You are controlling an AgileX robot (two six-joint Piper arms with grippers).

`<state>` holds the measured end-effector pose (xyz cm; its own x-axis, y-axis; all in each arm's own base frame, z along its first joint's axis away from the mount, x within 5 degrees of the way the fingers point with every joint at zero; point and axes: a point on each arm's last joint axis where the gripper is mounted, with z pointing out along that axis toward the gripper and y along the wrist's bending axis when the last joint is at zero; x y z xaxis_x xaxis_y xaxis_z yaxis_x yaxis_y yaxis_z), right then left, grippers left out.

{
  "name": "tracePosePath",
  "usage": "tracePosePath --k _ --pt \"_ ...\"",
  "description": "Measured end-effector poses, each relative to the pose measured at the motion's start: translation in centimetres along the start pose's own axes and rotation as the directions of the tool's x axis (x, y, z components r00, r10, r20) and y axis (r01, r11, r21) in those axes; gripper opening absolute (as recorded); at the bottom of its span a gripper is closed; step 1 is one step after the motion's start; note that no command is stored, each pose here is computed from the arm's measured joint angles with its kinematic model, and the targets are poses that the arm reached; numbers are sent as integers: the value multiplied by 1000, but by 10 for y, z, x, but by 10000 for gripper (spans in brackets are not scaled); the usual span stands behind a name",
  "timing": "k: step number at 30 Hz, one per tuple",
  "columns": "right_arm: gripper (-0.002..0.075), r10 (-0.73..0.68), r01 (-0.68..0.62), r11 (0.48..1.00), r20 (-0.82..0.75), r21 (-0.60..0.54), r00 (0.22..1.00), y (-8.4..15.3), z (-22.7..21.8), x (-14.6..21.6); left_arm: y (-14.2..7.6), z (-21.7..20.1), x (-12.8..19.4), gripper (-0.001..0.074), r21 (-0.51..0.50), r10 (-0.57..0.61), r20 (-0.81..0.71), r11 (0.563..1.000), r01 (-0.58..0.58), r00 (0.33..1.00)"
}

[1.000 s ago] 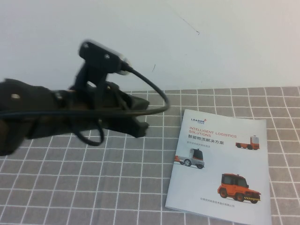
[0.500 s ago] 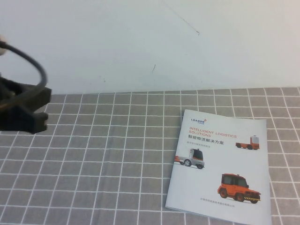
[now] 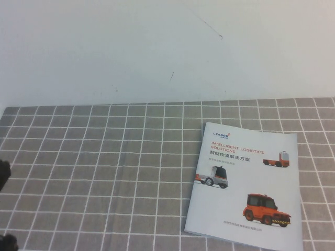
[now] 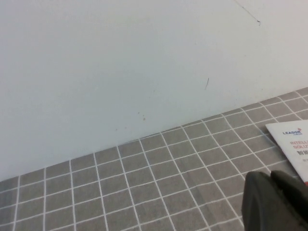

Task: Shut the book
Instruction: 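Close the open booklet and leave it lying on the table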

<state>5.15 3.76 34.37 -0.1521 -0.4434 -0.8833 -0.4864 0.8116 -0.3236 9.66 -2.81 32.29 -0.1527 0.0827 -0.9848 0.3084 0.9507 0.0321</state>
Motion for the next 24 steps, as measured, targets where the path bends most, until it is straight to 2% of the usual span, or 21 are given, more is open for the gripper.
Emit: tracePosePath --k 4,9,15,24 --pt "-3 29 -29 1000 -18 0 999 14 5 29 -5 -13 31 -4 -2 42 21 999 -42 999" --pt "-3 98 -97 995 -49 11 994 24 17 63 -9 -21 52 -4 -5 118 37 993 -118 992" --pt "-3 120 -121 993 -101 -4 988 29 28 85 -10 -21 55 -4 5 97 43 995 -97 994" --pt "-3 106 -106 994 -101 -2 989 29 29 86 -10 -21 55 -4 9 89 45 996 -89 995"
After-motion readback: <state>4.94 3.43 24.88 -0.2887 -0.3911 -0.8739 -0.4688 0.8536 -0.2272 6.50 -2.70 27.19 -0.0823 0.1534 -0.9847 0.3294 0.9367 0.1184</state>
